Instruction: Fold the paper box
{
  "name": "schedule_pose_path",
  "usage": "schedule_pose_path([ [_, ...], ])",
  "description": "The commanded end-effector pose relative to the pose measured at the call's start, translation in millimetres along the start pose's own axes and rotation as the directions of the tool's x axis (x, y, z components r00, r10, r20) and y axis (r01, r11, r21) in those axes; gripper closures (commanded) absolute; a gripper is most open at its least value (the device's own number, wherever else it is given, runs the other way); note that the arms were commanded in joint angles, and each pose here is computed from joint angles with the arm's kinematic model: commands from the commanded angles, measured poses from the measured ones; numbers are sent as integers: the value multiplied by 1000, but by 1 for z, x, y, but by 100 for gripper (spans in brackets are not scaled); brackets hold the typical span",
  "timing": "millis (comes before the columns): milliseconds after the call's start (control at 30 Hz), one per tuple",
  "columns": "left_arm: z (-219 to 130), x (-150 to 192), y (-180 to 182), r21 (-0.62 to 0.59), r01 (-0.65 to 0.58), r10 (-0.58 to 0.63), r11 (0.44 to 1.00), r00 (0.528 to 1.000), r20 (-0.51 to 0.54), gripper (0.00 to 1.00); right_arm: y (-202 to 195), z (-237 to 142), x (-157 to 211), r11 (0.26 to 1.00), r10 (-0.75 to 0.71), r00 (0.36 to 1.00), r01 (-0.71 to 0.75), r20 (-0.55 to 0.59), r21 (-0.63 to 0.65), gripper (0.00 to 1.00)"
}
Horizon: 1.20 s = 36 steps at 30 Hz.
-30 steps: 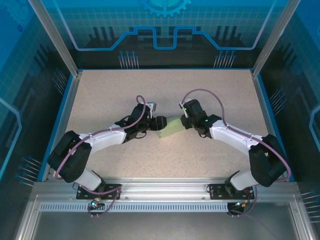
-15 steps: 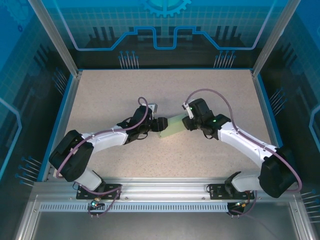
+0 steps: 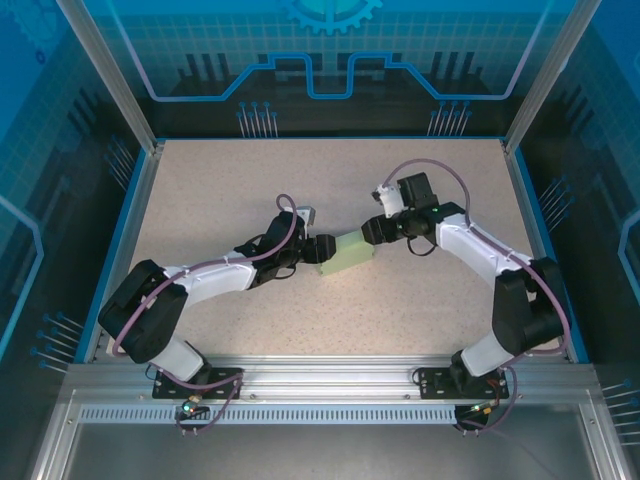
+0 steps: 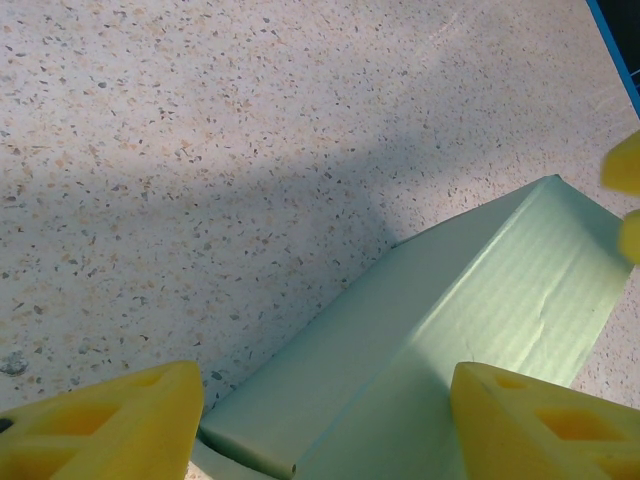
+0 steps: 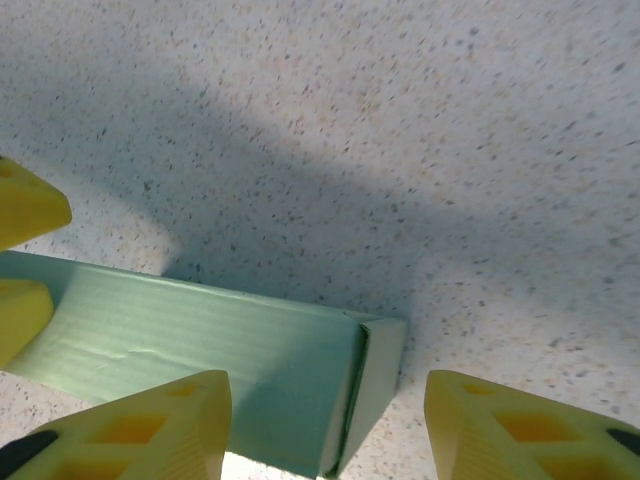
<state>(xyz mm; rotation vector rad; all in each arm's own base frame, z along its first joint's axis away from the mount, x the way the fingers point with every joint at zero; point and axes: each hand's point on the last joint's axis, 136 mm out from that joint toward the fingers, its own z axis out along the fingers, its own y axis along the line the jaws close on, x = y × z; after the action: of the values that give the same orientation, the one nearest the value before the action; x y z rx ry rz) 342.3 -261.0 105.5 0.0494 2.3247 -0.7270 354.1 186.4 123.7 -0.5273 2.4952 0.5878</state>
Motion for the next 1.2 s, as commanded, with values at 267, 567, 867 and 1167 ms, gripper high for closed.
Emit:
schedule_pose_path([
  [267,0,21,12,-54,-22,19,998,998,-64,32,-17,18,25,990,118,992,-122,-54,-69,61],
  [567,-19,-10,-8,-4,-10,10,1000,1000,29,25,-19,24,46,988,145,987,-148,-63,-50,64],
  [867,-37,10,3,-6,71,-71,997,997,6,25,-19,21,43,991,130,990,-132,-49,-31,64],
  [1167,-25,24,0,34,125,-124,992,991,-42,44,-17,23,43,992,121,991,-122,-50,-26,63],
])
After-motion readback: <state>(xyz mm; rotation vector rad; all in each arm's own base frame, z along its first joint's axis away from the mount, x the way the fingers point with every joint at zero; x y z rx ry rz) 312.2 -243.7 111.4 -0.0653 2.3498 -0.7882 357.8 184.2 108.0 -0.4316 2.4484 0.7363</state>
